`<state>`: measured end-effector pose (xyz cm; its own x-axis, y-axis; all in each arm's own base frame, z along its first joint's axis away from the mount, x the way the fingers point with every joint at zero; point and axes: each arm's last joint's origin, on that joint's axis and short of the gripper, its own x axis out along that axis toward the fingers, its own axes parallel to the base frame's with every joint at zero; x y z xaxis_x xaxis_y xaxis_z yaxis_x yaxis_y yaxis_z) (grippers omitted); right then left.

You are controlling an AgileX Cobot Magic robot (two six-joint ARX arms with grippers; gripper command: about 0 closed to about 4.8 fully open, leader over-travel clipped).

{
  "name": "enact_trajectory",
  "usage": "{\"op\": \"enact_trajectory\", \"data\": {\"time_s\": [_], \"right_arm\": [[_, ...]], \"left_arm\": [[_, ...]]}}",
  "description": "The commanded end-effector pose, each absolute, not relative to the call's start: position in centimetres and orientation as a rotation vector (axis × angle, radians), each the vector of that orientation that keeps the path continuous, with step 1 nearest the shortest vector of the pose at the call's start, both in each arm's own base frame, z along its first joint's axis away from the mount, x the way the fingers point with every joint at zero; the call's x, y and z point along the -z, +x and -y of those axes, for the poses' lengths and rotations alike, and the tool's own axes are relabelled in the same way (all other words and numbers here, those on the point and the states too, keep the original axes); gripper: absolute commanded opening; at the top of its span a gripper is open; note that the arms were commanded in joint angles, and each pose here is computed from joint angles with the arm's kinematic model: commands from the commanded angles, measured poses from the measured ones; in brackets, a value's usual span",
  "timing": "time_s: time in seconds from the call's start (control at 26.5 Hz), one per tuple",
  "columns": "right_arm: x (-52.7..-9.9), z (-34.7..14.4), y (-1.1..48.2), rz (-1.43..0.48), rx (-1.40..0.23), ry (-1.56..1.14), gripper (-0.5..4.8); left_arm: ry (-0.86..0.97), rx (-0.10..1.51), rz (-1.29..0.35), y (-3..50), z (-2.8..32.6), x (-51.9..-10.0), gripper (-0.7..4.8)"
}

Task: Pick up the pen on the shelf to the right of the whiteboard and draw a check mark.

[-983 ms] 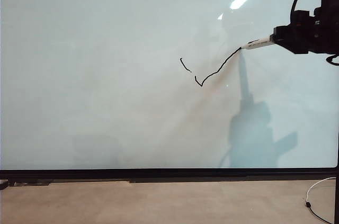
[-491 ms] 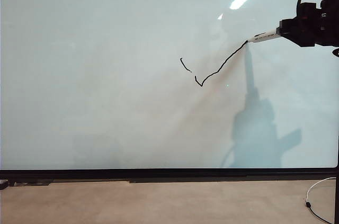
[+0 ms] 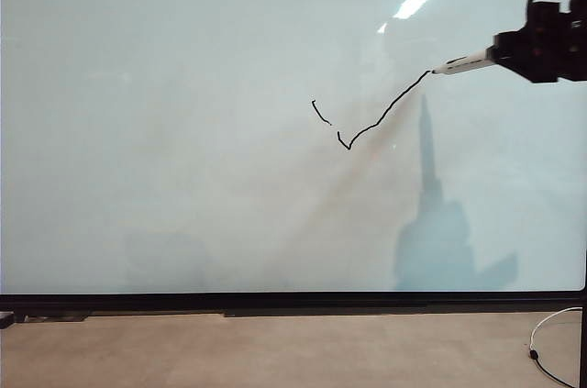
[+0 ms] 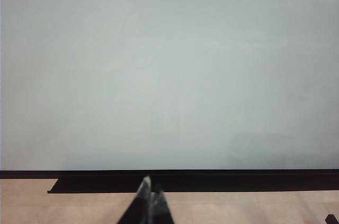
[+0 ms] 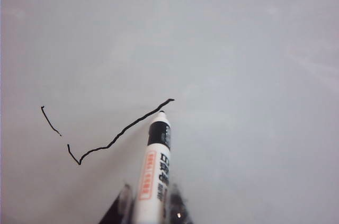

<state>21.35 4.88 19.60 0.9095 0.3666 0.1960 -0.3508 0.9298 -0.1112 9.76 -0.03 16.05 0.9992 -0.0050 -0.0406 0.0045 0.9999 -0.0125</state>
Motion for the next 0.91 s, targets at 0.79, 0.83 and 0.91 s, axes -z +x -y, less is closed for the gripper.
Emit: {"op": "enact_trajectory", "data": {"time_s": [0.79,0.83,0.91], "right_arm": [[-18.9,-3.6,15.3,0.242,-0.36,-0.1,-0.06],[-18.9,-3.5,15.2,0.24,-0.359,-0.103,-0.06],[-18.5,-3.4,14.6,0.232,-0.357,-0.103,-0.06]], "left_arm": [[-0.008,0.005,-0.026,9.7,0.0,-16.3,-0.05],[-0.008,0.005,-0.025,9.7,0.0,-16.3,-0.04],[-0.008,0.005,-0.025,9.7,0.0,-16.3,-0.04]]}}
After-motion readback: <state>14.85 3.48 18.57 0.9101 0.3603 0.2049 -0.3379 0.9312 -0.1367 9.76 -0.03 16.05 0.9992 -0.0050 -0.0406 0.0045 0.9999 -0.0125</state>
